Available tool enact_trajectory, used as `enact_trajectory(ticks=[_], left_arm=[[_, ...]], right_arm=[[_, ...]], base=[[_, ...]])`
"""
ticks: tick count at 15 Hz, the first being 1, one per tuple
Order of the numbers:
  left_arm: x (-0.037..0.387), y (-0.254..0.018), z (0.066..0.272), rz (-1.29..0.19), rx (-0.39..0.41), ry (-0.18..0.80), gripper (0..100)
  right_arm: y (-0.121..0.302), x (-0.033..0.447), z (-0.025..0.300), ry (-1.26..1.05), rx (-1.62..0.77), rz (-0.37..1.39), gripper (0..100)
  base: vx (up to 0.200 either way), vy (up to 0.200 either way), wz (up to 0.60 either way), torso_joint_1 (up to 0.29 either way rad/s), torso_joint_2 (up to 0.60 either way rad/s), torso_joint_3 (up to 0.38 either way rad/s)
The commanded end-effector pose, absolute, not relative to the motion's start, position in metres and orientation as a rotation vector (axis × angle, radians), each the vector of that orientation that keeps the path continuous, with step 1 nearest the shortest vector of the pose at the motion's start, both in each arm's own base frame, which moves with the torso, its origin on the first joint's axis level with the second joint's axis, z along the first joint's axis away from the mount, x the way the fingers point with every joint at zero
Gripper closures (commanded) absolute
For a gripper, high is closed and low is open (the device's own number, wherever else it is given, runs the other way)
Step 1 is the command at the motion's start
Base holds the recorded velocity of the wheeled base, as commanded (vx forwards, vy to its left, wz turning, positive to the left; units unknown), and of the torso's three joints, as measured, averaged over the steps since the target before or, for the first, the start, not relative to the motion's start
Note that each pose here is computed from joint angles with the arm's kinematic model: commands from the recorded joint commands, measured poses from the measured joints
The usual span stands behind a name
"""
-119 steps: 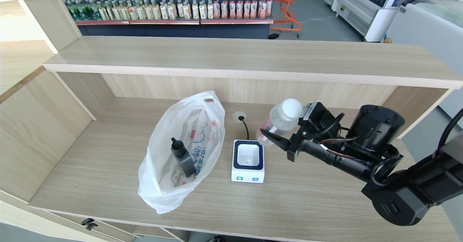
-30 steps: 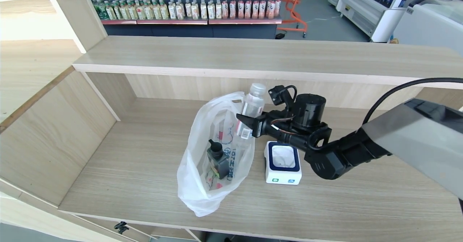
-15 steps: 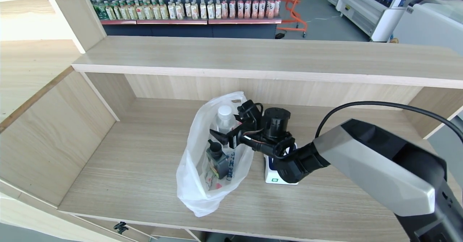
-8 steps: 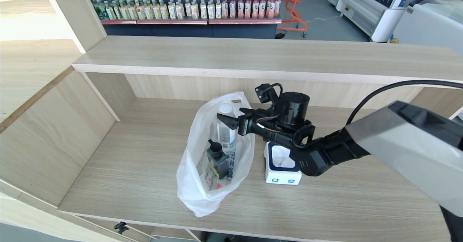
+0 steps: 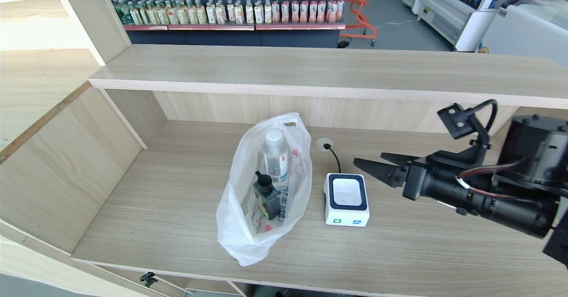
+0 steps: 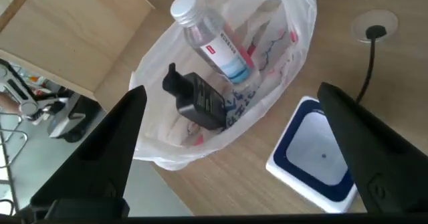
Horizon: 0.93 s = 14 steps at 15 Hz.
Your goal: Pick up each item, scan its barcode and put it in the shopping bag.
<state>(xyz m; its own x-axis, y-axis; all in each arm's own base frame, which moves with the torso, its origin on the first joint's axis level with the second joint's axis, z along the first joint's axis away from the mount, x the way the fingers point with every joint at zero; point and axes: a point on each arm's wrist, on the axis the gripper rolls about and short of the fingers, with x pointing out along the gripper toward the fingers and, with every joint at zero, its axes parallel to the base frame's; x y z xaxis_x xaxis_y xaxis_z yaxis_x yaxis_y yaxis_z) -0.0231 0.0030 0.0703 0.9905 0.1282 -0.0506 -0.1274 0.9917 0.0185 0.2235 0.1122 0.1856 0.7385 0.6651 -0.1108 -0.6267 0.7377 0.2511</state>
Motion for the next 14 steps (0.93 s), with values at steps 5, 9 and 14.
enact_trajectory(ticks=[5, 9, 14], left_arm=[[-0.023, 0.003, 0.07, 0.129, 0.016, 0.053, 0], [-0.023, 0.003, 0.07, 0.129, 0.016, 0.053, 0], [-0.023, 0.003, 0.07, 0.129, 0.016, 0.053, 0]], right_arm=[[0.01, 0.031, 0.125, 0.144, 0.077, 0.351, 0], [0.004, -0.011, 0.085, 0.065, -0.049, 0.131, 0], [0.002, -0.023, 0.084, -0.09, -0.15, 0.095, 0]], base=[[0.0, 0.0, 0.0, 0.0, 0.0, 0.0], [0.0, 0.0, 0.0, 0.0, 0.0, 0.0], [0.0, 0.0, 0.0, 0.0, 0.0, 0.0]])
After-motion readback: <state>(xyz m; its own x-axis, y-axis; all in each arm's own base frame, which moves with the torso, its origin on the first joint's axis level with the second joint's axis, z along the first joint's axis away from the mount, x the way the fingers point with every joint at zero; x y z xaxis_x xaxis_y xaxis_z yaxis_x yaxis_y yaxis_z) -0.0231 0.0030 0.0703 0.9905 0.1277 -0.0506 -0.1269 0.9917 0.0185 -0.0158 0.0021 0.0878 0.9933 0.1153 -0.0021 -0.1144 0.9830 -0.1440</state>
